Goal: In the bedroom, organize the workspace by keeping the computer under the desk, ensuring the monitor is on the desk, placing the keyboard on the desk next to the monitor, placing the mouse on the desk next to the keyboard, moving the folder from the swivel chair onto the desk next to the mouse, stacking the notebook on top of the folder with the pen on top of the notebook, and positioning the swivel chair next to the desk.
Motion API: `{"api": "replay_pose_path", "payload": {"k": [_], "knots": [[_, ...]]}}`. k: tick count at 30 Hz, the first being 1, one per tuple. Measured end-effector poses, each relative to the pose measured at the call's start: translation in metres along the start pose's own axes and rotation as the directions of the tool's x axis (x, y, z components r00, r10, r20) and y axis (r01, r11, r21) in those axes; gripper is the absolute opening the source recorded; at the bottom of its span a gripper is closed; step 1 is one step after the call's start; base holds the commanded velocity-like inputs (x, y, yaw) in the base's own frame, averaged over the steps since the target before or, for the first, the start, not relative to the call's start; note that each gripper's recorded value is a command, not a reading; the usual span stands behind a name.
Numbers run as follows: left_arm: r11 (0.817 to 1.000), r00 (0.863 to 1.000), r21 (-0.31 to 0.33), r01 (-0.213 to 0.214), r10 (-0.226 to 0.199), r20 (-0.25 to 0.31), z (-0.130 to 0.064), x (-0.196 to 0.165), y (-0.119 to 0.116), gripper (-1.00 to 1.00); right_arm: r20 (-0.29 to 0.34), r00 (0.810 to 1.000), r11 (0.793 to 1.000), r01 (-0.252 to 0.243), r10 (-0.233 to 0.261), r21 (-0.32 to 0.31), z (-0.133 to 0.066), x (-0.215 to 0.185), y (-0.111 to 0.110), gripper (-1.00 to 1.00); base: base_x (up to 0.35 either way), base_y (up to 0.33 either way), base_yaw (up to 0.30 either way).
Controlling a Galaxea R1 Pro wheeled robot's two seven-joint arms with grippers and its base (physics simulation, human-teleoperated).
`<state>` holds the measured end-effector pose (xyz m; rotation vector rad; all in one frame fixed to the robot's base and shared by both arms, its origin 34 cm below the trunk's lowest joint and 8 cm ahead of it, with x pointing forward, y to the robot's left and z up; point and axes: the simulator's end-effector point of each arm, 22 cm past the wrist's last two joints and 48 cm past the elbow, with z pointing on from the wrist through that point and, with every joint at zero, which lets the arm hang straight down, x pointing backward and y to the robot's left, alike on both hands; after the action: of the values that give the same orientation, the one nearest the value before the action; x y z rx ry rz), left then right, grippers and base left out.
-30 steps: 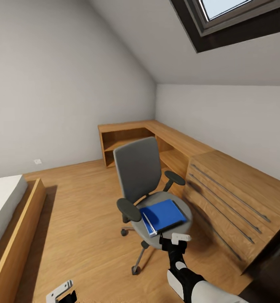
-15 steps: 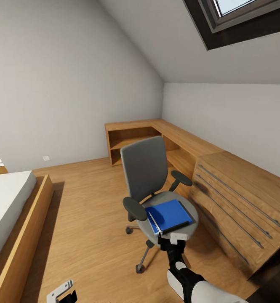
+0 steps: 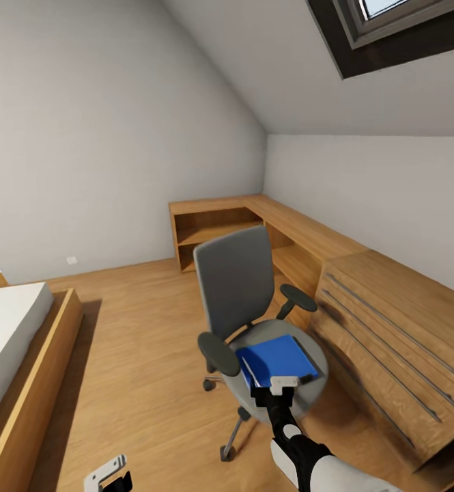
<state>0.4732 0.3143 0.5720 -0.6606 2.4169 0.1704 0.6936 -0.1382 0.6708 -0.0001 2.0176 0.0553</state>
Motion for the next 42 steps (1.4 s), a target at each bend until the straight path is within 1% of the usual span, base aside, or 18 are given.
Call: {"api": "replay_pose_path", "payload": {"k": [8, 14, 18, 20, 21, 23, 24, 27, 30, 34, 42], "knots": [[1.0, 1.0, 0.0, -0.001, 0.001, -0.002, 0.0, 0.001, 0.0, 1.0, 0.005, 1.0, 1.0, 0.003, -0.003, -0.005, 0.0, -0.002, 0.001, 1.0, 0.237, 0.0, 0.0], [1.0, 1.0, 0.0, -0.001, 0.001, -0.002, 0.0, 0.001, 0.0, 1.0, 0.001, 1.0, 1.0, 0.005, -0.005, -0.009, 0.0, -0.001, 0.002, 1.0, 0.079, 0.0, 0.0], [1.0, 1.0, 0.0, -0.001, 0.001, -0.002, 0.0, 0.001, 0.0, 1.0, -0.015, 1.0, 0.999, 0.008, -0.008, -0.038, 0.0, 0.003, 0.009, 1.0, 0.011, 0.0, 0.0], [1.0, 1.0, 0.001, -0.001, 0.001, -0.002, 0.0, 0.001, -0.001, 1.0, -0.044, 0.999, 0.998, 0.01, -0.013, -0.059, 0.0, 0.008, 0.013, 1.0, 0.004, 0.0, 0.0], [1.0, 1.0, 0.002, -0.002, 0.002, 0.0, 0.0, 0.001, -0.001, 1.0, -0.073, 0.997, 0.997, 0.012, -0.017, -0.075, 0.001, 0.013, 0.017, 1.0, 0.002, 0.0, 0.0], [1.0, 1.0, 0.002, -0.002, 0.002, 0.001, 0.0, 0.0, -0.001, 1.0, -0.102, 0.995, 0.996, 0.007, -0.016, -0.091, 0.002, 0.015, 0.021, 1.0, 0.002, 0.0, 0.0], [1.0, 1.0, 0.003, -0.002, 0.002, 0.002, 0.0, 0.0, -0.001, 1.0, -0.126, 0.992, 0.993, 0.01, -0.025, -0.114, 0.003, 0.016, 0.025, 1.0, 0.0, 0.0, 0.0], [1.0, 1.0, 0.005, -0.001, 0.001, 0.006, 0.0, -0.002, -0.002, 1.0, -0.2, 0.979, 0.988, 0.018, -0.048, -0.151, 0.009, 0.012, 0.022, 1.0, 0.0, 0.0, 0.0], [1.0, 1.0, 0.007, 0.0, 0.0, 0.007, -0.001, -0.002, -0.003, 1.0, -0.257, 0.964, 0.987, 0.022, -0.063, -0.159, 0.011, 0.01, 0.016, 1.0, 0.0, 0.0, 0.0], [1.0, 1.0, 0.006, -0.001, 0.0, 0.008, 0.004, 0.002, -0.003, 1.0, -0.275, 0.959, 0.988, 0.027, -0.069, -0.155, 0.014, 0.016, 0.009, 1.0, 0.0, 0.0, 0.0], [1.0, 1.0, 0.011, 0.003, -0.003, 0.006, 0.014, 0.011, -0.006, 1.0, -0.3, 0.951, 0.987, 0.029, -0.075, -0.155, 0.018, 0.033, 0.007, 1.0, 0.0, 0.0, 0.0]]}}
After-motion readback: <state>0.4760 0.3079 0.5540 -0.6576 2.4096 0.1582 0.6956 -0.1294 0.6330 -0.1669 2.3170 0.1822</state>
